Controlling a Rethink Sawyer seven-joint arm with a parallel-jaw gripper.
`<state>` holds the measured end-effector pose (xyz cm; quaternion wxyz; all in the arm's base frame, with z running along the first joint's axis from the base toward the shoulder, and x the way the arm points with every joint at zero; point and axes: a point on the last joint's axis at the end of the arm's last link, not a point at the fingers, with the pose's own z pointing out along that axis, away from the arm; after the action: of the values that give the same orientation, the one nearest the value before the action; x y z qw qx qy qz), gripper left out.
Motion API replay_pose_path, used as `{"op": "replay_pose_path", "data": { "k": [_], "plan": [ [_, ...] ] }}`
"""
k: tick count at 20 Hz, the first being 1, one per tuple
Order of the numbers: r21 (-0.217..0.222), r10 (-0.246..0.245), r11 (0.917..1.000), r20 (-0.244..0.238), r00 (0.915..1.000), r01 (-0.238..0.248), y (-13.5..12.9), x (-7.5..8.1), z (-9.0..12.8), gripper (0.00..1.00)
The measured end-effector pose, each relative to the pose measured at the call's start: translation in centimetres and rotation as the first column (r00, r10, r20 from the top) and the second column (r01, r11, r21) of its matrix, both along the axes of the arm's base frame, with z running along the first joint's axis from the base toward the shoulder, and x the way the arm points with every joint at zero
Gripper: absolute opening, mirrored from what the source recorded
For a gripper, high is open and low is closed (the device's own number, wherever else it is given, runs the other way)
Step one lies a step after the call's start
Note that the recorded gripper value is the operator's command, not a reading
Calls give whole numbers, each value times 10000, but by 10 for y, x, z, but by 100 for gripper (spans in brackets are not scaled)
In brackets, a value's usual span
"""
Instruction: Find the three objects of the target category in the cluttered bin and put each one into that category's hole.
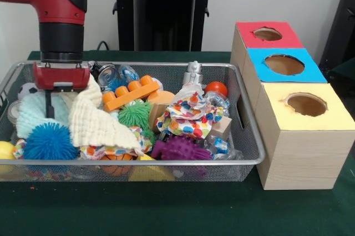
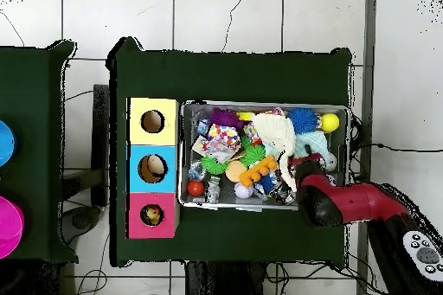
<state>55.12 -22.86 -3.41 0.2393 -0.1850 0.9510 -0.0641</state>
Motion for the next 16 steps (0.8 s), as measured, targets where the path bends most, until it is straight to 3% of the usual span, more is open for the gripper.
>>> {"op": "replay_pose_path", "data": {
  "k": [7,8,13,16],
  "plan": [
    [519,-1144,9917,-638,9914,1178,-6,5,5,100],
    [784,-1616,9823,-1051,9812,1701,-9,9,8,0],
    [961,-2175,9668,-1780,9597,2370,-20,7,10,0],
    [1124,-2291,9602,-2061,9513,2556,-19,10,10,0]
  ]
}}
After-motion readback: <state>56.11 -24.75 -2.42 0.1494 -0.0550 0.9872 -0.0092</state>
